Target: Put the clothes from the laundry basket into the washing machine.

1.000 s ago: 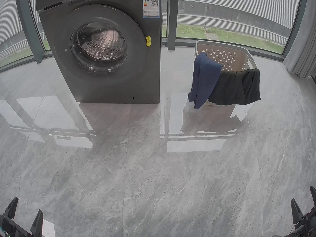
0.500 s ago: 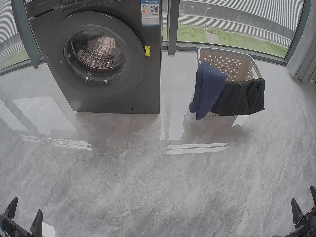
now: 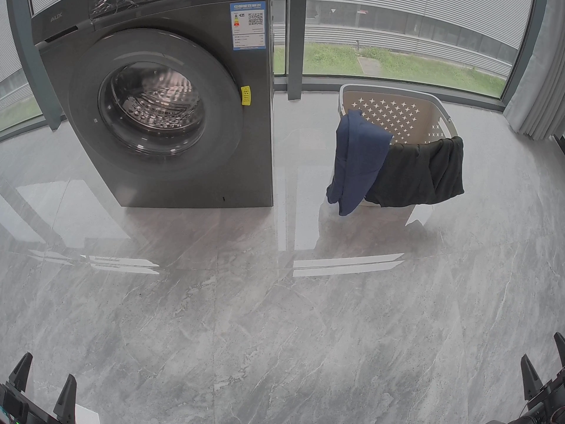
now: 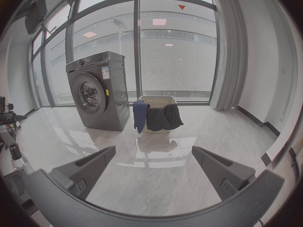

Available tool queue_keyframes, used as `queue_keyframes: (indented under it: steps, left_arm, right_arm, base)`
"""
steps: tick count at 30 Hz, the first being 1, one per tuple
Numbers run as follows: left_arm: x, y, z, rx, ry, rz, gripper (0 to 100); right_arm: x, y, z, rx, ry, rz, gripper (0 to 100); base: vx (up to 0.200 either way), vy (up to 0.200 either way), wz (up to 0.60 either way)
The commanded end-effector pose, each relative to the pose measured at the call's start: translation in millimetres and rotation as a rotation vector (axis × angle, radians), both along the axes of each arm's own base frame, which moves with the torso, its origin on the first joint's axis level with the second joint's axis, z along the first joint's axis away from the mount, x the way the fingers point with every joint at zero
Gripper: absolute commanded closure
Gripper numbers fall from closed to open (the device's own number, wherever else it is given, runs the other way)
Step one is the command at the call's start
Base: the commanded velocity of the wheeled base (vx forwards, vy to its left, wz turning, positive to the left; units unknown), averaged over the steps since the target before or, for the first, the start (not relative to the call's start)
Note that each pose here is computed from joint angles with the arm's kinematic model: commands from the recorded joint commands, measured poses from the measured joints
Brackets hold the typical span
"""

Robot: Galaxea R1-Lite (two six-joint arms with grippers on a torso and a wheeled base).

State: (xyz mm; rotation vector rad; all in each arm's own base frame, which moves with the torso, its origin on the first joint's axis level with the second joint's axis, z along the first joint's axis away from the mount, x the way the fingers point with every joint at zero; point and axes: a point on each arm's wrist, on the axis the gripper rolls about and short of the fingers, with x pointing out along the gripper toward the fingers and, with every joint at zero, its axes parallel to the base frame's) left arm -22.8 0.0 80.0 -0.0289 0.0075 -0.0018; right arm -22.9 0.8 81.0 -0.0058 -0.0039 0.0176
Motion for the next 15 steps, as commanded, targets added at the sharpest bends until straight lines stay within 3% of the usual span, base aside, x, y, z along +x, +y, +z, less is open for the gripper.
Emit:
queue_keyframes:
  steps: [1,13,15]
  left_arm:
    - [0.4,0.0,-4.3,-0.002,0.006,0.000,0]
    - [0.4,0.0,-4.3,0.007,0.006,-0.001,0]
    - [0.3,0.0,-4.3,0.009,0.005,-0.001,0]
  right_arm:
    - [1.1,0.0,-4.4,0.000,0.015,-0.001,0]
    - [1.1,0.0,-4.4,-0.002,0.015,0.001,0]
    - [1.1,0.0,-4.4,-0.002,0.015,0.001,0]
  base:
    - [0.200,0.000,0.00]
    - [0.200,0.000,0.00]
    - [0.000,0.000,0.00]
